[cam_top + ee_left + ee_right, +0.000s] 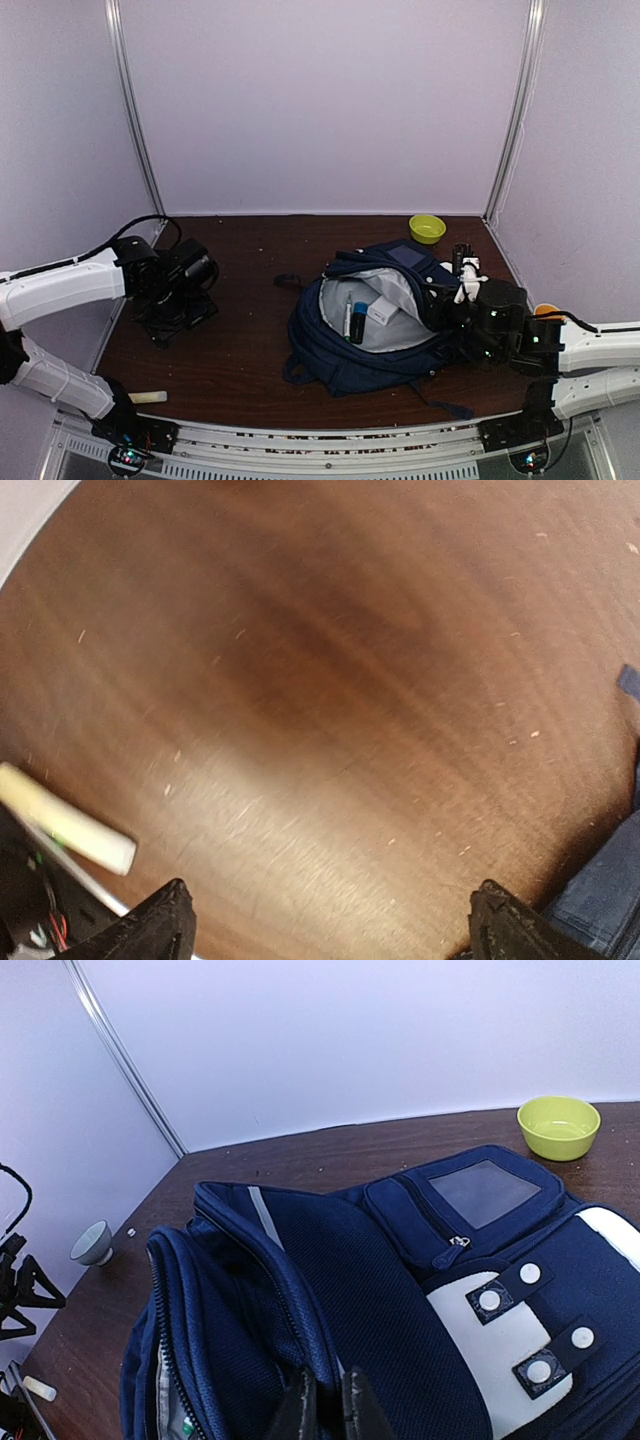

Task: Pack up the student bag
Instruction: Move the glue stick to the center of the board.

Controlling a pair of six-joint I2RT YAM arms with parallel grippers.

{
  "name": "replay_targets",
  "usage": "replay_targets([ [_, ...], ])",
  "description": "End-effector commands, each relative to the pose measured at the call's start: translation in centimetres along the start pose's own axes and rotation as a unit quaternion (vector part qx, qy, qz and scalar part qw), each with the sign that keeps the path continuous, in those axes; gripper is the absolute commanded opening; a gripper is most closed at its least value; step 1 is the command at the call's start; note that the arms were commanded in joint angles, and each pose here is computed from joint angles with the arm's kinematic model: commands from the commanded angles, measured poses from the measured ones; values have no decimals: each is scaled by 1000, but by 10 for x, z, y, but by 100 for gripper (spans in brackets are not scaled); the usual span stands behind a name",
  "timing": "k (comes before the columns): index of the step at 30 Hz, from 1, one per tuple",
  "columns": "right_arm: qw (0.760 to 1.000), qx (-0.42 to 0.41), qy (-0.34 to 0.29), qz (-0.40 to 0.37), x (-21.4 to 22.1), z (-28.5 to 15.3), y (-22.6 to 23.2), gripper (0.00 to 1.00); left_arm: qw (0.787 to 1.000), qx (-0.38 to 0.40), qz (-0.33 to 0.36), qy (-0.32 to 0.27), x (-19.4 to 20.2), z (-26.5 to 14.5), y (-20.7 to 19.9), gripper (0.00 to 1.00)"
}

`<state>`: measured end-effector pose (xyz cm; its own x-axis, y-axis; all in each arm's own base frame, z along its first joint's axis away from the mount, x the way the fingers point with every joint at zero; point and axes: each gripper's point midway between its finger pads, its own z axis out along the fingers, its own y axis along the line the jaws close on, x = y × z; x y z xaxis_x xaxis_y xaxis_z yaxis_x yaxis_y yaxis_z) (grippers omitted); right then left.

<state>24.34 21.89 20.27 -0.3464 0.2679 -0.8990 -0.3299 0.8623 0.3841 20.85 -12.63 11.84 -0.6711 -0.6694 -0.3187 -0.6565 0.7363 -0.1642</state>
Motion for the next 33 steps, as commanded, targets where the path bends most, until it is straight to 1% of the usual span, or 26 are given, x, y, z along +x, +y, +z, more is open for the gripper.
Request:
replay_targets([
  [1,999,45,-23,14,-7,-2,-22,0,994,-49,-97,30,11,-3,44,98],
  [4,999,45,-26,17,-7,-3,-23,0,985,-56,-159,42,10,5,73,97],
  [6,999,43,-26,17,-7,-3,-23,0,979,-69,-188,42,8,9,93,93],
  [8,999,43,-26,17,-7,-3,-22,0,974,-85,-204,38,7,9,112,92],
  [15,999,42,-25,17,-7,-3,-23,0,961,-130,-237,59,11,19,154,90],
  [19,999,42,-25,17,-8,-2,-22,0,956,-131,-245,92,20,36,158,88],
  [21,999,43,-25,17,-7,-2,-22,0,955,-129,-244,105,25,43,158,84],
  [31,999,43,-23,16,-7,-2,-22,0,948,-139,-258,125,35,60,163,80],
  [33,999,45,-23,16,-7,-1,-23,0,947,-145,-256,131,38,63,164,76],
])
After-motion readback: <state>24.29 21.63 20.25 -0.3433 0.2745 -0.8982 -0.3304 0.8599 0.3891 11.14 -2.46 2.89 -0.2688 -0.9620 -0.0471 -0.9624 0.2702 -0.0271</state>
